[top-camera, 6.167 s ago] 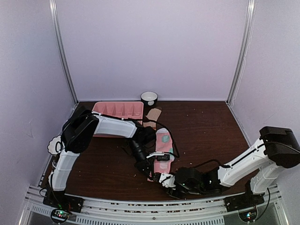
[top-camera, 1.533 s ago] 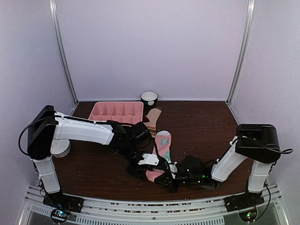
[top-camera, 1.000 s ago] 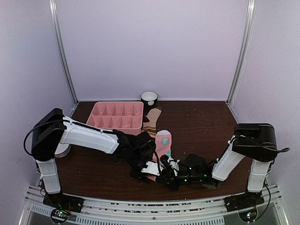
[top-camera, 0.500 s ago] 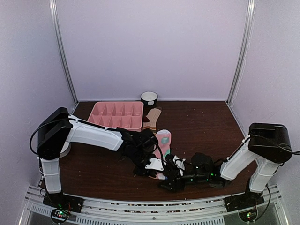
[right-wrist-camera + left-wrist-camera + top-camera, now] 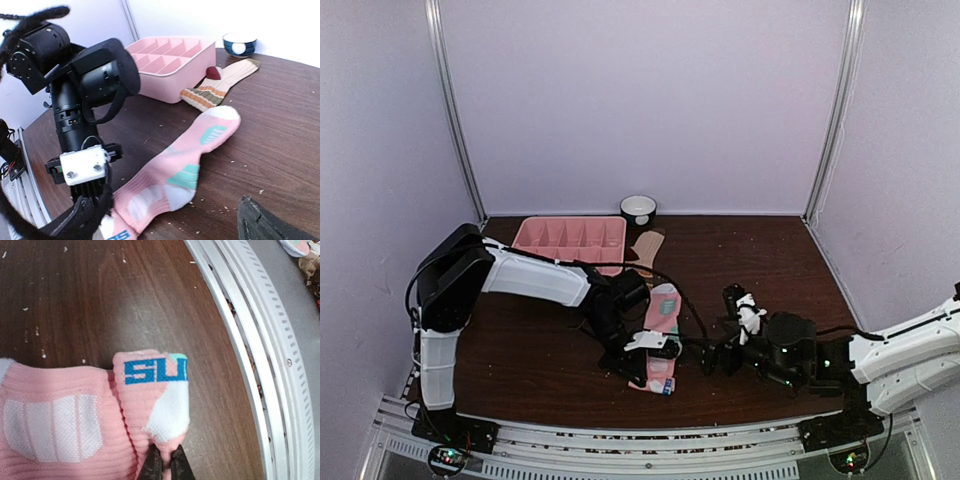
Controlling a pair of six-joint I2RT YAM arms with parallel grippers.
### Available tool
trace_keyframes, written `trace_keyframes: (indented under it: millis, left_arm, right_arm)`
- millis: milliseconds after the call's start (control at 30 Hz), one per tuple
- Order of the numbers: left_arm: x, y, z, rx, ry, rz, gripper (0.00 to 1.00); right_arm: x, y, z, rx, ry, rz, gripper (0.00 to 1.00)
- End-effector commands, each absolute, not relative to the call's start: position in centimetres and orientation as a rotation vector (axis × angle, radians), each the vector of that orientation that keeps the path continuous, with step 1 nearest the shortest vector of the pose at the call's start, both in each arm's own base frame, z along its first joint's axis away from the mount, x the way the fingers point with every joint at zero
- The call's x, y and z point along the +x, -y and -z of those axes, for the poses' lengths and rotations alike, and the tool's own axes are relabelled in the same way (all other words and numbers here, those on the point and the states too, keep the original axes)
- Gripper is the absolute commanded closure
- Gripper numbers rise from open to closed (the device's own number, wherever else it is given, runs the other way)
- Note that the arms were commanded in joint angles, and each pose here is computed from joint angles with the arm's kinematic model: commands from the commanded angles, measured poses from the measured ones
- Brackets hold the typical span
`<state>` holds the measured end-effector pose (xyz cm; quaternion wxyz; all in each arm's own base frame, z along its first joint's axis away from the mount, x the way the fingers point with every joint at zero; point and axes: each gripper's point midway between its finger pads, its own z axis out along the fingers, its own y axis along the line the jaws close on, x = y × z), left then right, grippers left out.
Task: Roll the socks
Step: Roll the sock at the center of the board.
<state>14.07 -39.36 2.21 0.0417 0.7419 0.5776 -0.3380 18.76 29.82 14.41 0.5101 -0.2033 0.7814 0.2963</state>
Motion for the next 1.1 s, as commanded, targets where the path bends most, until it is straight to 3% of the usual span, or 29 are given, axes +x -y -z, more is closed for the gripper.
trace_keyframes:
  millis: [0, 133, 400, 767, 1067]
  left_arm:
    - [11.9, 36.9, -0.7, 2.313, -1.960, 1.133, 1.00]
    - [12.0, 37.1, -0.9, 2.291, -2.001, 1.206, 1.00]
    - [12.5, 37.2, -1.1, 2.244, -2.065, 1.288, 1.00]
    - [13.3, 36.6, -0.4, 2.236, -2.102, 1.270, 1.00]
    - [13.5, 36.0, 0.1, 2.257, -2.094, 1.239, 1.00]
  right_arm:
    - [17.9, -26.9, -11.1, -0.524, -1.884, -0.617, 0.00]
    - [13.5, -29.2, -9.0, -0.908, -1.782, -0.479, 0.01]
    - [10.1, -33.9, -7.9, -1.191, -1.640, -0.459, 0.21]
    - [9.6, -40.0, -5.6, -1.439, -1.550, -0.468, 0.48]
    - [11.6, -40.4, -2.8, -1.491, -1.601, -0.436, 0.57]
